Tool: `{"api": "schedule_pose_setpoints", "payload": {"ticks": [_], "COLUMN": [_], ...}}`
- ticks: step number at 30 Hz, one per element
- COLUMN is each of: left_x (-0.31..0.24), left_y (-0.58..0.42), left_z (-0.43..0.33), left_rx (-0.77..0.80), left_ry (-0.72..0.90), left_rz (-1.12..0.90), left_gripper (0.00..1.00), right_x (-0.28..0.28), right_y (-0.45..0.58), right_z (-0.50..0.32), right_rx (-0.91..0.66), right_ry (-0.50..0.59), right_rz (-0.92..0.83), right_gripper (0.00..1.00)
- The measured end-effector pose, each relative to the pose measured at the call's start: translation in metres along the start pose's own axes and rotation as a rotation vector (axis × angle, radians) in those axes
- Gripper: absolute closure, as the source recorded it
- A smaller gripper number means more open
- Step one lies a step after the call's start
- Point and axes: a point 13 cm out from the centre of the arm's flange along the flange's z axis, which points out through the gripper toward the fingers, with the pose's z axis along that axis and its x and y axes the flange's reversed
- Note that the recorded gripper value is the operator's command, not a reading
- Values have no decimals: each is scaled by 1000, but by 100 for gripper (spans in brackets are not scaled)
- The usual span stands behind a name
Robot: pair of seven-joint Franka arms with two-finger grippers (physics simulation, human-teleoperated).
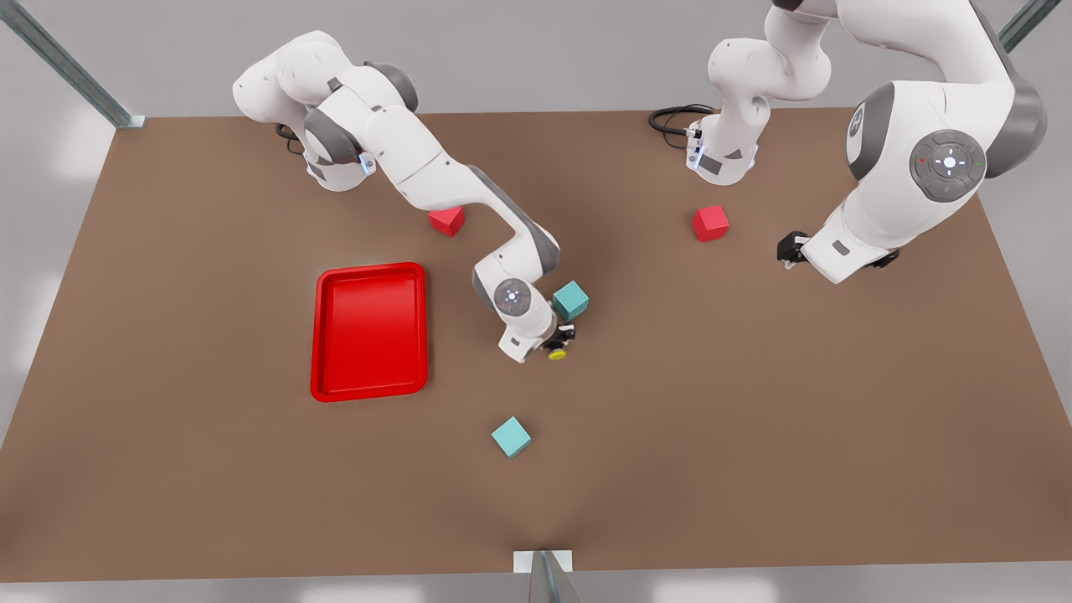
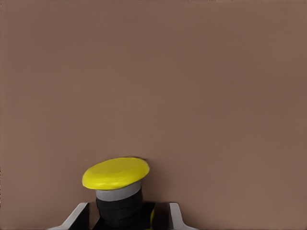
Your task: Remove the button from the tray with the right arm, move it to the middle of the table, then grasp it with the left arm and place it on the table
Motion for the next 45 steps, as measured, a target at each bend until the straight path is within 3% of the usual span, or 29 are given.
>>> {"api": "schedule_pose_setpoints", "payload": {"ticks": [3, 5, 9, 11, 14, 17, 20, 27, 33, 45], "left_x": [0, 0, -5, -33, -96, -155, -190, -154, -163, -126], "left_y": [0, 0, -6, -90, -336, -442, -461, -439, -405, -423], "left_z": [0, 0, 11, 60, 181, 261, 272, 267, 293, 339], "left_rx": [0, 0, 2, 20, 82, 167, 244, 125, 40, 64], "left_ry": [0, 0, 19, 86, 59, -89, -204, -153, -151, -82], "left_rz": [0, 0, 3, 55, 101, -55, -216, -246, -223, -102], "left_gripper": [0, 0, 0, 0, 0, 0, 0, 0, 0, 0], "right_x": [0, -10, -112, -130, -124, -106, -74, -47, -42, -40], "right_y": [10, 21, -112, -235, -359, -399, -408, -404, -407, -403], "right_z": [-12, -65, -336, -417, -484, -499, -507, -506, -505, -504], "right_rx": [-26, -60, 3, 106, 251, 290, 301, 326, 326, 319], "right_ry": [-3, -14, -108, -93, -78, -17, 69, 172, 205, 230], "right_rz": [-41, -56, 27, 142, 235, 224, 178, 36, -42, -150], "right_gripper": [0, 0, 0, 0, 0, 0, 0, 0, 0, 0]}}
